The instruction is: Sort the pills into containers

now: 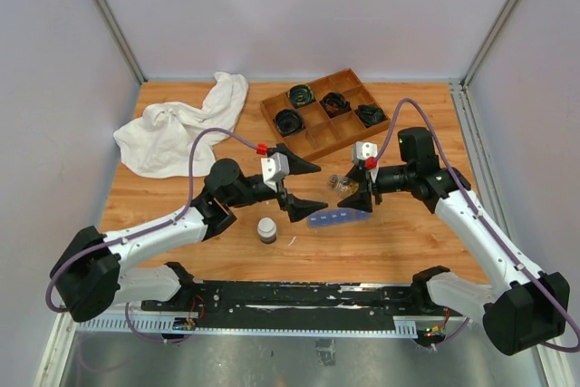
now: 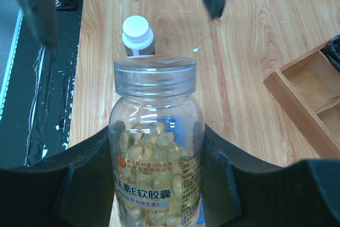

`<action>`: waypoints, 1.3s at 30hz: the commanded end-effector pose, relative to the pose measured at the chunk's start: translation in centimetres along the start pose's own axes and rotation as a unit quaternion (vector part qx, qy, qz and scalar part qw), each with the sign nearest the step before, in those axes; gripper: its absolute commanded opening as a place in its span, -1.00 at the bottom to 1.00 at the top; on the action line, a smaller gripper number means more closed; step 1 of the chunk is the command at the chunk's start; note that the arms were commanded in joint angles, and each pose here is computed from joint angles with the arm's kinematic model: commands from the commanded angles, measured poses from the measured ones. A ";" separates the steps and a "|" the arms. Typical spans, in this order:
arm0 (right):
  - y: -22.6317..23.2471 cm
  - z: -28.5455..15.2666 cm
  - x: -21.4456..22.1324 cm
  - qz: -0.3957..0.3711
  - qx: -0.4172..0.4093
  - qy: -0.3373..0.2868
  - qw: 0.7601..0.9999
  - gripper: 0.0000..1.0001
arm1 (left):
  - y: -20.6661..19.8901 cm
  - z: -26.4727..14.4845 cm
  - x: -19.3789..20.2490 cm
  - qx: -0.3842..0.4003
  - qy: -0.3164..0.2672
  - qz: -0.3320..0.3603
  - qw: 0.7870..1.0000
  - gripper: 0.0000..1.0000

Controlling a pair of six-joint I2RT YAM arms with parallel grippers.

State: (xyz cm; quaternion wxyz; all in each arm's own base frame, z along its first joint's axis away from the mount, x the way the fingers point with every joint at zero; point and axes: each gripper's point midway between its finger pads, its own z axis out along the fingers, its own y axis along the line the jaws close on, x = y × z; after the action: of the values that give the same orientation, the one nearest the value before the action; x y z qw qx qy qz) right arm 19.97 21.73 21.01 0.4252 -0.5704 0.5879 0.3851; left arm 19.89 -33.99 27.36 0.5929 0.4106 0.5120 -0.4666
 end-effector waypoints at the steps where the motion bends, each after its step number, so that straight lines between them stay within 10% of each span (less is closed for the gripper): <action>1: 0.2 -0.2 -1.5 -0.021 -0.010 -0.019 1.000 -0.99 | -1.7 0.8 -0.4 0.084 -0.006 0.062 0.994 0.99; 22: 0.3 -0.1 -1.5 -0.020 -0.013 -0.019 1.000 -0.99 | 0.8 3.4 -0.5 0.069 -0.013 0.028 0.997 0.49; 25: 0.3 -0.1 -1.6 -0.021 -0.013 -0.019 1.000 -0.99 | 0.8 3.4 -0.3 0.068 -0.011 0.018 0.997 0.34; 31: 0.3 -0.1 -1.5 -0.020 -0.014 -0.018 1.000 -0.99 | 0.5 3.3 -0.2 0.070 -0.008 -0.006 0.997 -0.61; 39: 0.2 -0.1 -1.4 -0.019 -0.011 -0.016 1.000 -0.99 | 0.9 3.1 0.5 0.031 -0.001 -0.103 0.994 -0.84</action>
State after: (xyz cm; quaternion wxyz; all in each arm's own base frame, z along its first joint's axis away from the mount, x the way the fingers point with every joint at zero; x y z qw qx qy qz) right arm 19.97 21.79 21.15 0.4279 -0.5733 0.5827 0.3856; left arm 20.32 -37.07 26.62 0.5303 0.4337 0.5056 -0.5245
